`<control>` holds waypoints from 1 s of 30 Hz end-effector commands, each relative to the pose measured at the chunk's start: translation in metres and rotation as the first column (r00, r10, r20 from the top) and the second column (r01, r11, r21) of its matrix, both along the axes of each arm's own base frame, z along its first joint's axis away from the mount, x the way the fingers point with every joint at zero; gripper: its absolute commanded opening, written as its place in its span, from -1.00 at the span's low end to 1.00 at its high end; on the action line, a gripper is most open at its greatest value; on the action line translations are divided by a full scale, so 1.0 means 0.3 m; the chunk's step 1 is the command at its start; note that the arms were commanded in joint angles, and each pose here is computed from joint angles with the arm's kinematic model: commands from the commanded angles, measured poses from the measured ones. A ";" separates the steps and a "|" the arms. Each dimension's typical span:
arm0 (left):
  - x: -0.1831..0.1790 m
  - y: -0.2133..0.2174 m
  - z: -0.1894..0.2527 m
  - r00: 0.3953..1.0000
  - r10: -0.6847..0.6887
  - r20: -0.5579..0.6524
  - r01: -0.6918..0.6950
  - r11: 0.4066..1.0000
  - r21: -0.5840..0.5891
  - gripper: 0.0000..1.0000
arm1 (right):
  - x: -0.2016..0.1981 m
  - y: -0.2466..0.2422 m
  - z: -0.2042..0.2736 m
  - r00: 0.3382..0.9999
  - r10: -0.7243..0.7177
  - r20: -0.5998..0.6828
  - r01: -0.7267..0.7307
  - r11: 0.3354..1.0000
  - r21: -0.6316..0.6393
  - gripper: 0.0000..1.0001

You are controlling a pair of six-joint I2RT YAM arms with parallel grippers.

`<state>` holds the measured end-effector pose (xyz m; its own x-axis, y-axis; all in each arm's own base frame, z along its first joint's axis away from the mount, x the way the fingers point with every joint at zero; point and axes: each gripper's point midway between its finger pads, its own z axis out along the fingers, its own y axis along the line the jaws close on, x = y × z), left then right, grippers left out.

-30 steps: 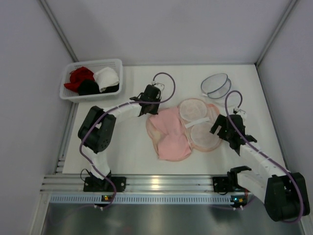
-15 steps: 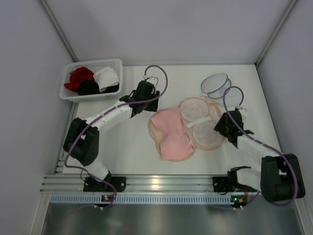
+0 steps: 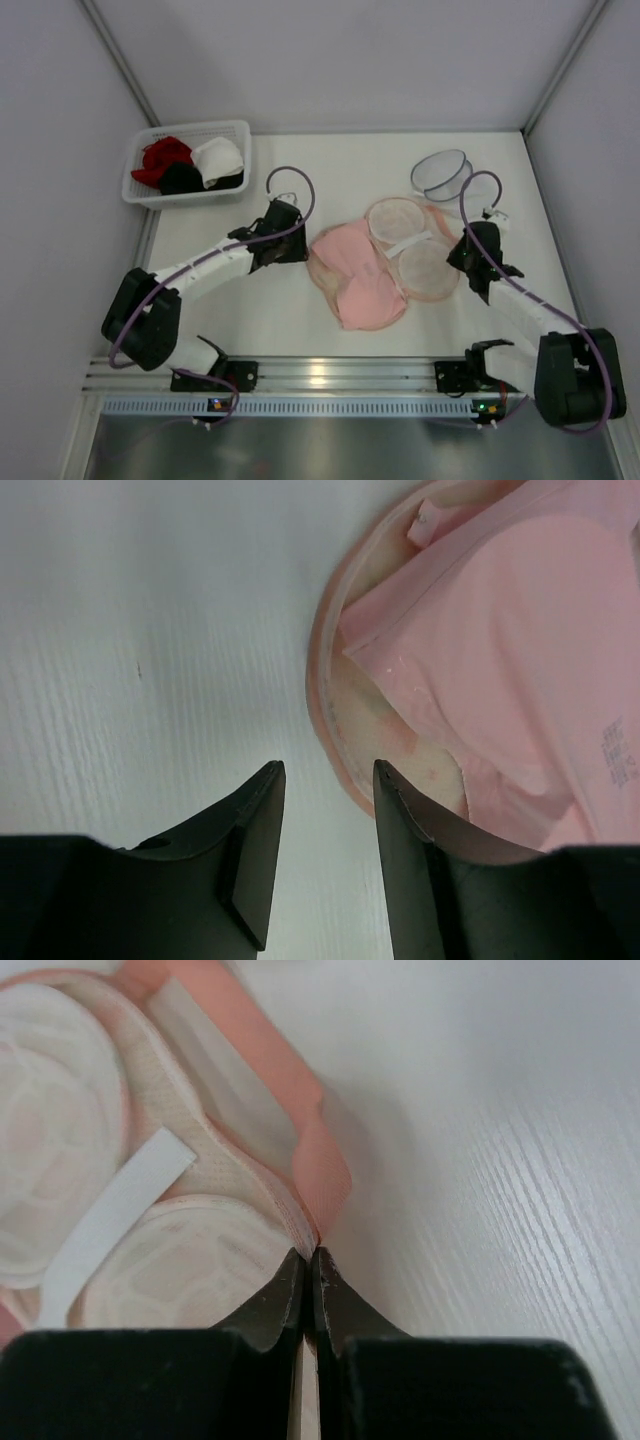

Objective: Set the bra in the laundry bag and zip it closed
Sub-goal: Close the laundry bag at the center of the board.

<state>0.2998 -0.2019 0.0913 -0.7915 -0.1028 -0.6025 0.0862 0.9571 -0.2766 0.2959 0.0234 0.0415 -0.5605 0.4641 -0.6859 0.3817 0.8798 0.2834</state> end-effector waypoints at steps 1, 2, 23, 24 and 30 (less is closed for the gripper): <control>-0.030 -0.032 -0.060 0.997 0.059 -0.058 -0.062 0.997 -0.051 -0.08 | 0.071 0.045 0.227 0.976 0.084 0.201 -0.078 0.996 -0.037 -1.00; -0.044 -0.037 -0.080 0.994 0.074 -0.074 -0.078 0.995 -0.054 -0.09 | 0.066 0.048 0.251 0.973 0.094 0.212 -0.083 0.995 -0.059 -1.00; -0.027 -0.146 -0.248 0.991 0.095 -0.096 -0.107 0.987 -0.119 -0.42 | -0.154 0.603 0.537 0.644 0.640 0.419 -0.535 0.768 -0.350 -0.98; -0.027 -0.150 -0.250 0.991 0.094 -0.099 -0.106 0.987 -0.124 -0.42 | -0.163 0.637 0.525 0.631 0.666 0.398 -0.557 0.746 -0.365 -0.98; -0.019 -0.146 -0.240 0.993 0.088 -0.081 -0.098 0.988 -0.118 -0.43 | -0.285 0.835 0.481 0.531 0.780 0.330 -0.684 0.625 -0.377 -0.83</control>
